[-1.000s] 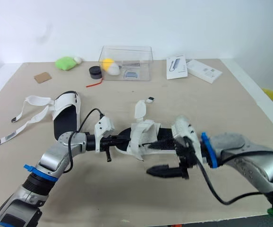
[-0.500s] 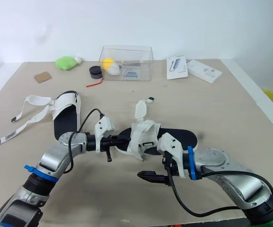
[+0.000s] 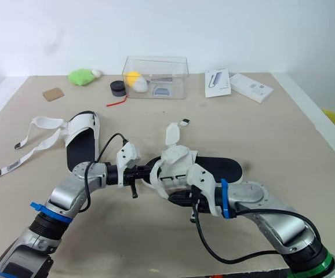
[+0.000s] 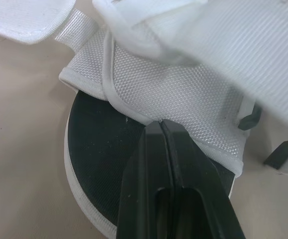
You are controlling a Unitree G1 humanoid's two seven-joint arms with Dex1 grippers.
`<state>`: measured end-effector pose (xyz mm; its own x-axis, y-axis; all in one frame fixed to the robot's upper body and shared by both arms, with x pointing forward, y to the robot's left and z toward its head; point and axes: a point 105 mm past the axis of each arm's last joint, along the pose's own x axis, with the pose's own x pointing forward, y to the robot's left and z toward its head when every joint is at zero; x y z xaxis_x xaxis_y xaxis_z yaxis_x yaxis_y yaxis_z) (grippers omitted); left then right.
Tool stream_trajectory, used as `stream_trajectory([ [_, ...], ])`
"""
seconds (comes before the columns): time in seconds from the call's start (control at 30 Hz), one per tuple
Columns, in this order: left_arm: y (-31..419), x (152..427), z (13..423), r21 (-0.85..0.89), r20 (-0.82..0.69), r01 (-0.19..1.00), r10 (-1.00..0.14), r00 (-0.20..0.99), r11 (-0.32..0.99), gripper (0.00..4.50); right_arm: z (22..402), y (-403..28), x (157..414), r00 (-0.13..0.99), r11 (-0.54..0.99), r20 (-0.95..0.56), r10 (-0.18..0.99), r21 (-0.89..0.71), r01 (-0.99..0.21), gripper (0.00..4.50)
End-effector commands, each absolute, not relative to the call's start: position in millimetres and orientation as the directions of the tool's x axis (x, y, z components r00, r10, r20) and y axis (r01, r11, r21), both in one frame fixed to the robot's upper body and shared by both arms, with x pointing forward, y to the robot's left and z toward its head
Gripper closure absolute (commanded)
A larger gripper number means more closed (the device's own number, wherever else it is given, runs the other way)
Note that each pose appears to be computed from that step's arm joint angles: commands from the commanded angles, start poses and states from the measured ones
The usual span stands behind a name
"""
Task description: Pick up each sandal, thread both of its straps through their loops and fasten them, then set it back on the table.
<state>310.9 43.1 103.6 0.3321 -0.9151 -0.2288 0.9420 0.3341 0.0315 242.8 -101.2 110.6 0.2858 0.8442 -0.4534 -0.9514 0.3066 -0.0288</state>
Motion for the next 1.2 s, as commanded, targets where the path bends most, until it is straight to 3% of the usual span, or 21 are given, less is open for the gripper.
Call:
stream_trajectory([
  [0.03,44,308,86,-0.008,-0.282,0.938,-0.901,0.330,0.346,4.50,117,-104,246,0.301,0.310,-0.449,0.841,-0.055,-0.949,4.46],
  [0.27,44,308,85,-0.011,-0.280,0.939,-0.902,0.328,0.345,4.50,143,-113,253,0.290,0.348,-0.373,0.881,0.098,-0.932,4.46],
  [0.57,42,307,84,-0.015,-0.278,0.940,-0.904,0.324,0.341,4.50,200,-117,271,0.252,0.306,-0.173,0.952,0.515,-0.800,4.46],
  [0.87,41,306,82,-0.021,-0.279,0.939,-0.904,0.323,0.342,4.50,180,-134,281,0.298,0.438,-0.323,0.898,0.606,-0.664,4.46],
  [1.2,39,305,81,-0.024,-0.279,0.941,-0.906,0.317,0.337,4.50,186,-145,294,0.314,0.434,-0.303,0.900,0.705,-0.561,4.46],
])
